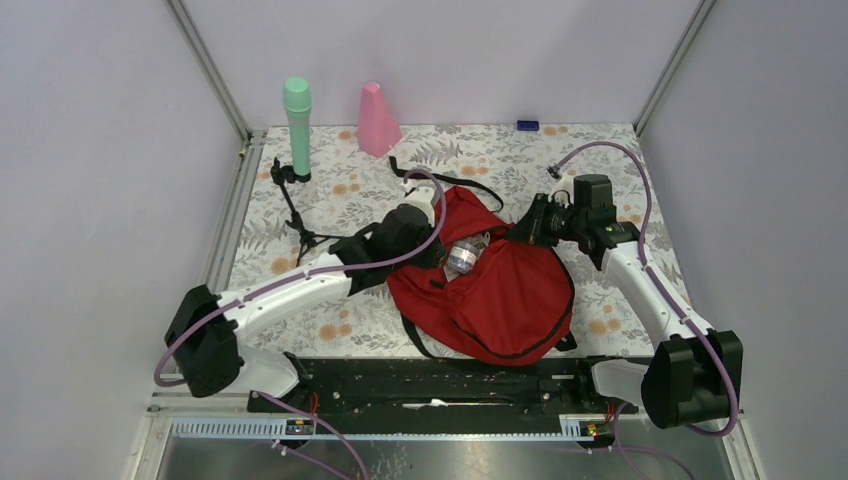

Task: Pack the student bag
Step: Adjust the student bag at the center of the board.

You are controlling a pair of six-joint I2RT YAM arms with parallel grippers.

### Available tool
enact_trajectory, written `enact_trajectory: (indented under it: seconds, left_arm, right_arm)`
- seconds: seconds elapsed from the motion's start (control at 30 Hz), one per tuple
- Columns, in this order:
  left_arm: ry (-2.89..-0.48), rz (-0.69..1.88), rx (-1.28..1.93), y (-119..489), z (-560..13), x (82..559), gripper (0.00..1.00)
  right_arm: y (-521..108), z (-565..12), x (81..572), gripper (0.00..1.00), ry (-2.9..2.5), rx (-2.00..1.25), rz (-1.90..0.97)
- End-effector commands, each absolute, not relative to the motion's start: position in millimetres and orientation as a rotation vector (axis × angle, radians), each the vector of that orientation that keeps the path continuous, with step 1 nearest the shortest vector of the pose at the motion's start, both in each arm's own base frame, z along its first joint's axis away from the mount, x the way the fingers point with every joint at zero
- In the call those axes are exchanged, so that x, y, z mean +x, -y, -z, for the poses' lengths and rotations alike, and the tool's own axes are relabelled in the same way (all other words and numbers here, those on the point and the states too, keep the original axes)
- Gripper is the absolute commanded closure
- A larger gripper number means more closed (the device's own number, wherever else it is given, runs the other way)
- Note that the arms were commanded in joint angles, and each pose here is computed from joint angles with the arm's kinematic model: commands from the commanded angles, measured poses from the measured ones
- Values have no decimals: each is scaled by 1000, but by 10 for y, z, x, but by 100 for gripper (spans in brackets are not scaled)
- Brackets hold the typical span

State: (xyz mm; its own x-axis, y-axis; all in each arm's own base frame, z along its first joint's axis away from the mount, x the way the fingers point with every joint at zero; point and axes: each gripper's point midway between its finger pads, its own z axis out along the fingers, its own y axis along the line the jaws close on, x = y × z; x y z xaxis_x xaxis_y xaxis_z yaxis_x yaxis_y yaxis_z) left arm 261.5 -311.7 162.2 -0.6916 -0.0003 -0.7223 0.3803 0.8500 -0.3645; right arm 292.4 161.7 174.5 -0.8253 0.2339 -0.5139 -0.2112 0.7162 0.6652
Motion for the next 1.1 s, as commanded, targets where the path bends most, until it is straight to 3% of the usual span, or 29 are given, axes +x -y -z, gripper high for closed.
enact_trajectory:
  seconds: [0.0,0.53,0.6,0.73,0.8,0.9,1.07]
  left_arm:
    - [-2053,753,270,3166,-2239,2654,100]
    - [-2059,867,369,3411,-2220,2473,99]
    - [-2056,876,392,3419,-2211,2436,87]
    - [-2028,858,367,3302,-2272,2423,33]
    - [-2025,830,315,3179,-2286,2424,18]
    - [-2067,761,209,2933,-2159,2433,9]
    - [-2200,694,6,2563,-1764,2404,5]
  right_arm:
    - [-1620,-2306,3146,85,-2154,-39,-990]
    - [-1587,-2432,3119,57,-2116,-58,-960]
    - [-1580,-2446,3099,52,-2108,-71,-954]
    - [-1564,-2522,3002,44,-2058,-159,-921]
    - [-1560,-2577,2919,41,-2012,-244,-885]
    - [-1596,-2645,2752,38,-1942,-396,-819]
    - [-1969,-2720,2355,37,-1818,-673,-817]
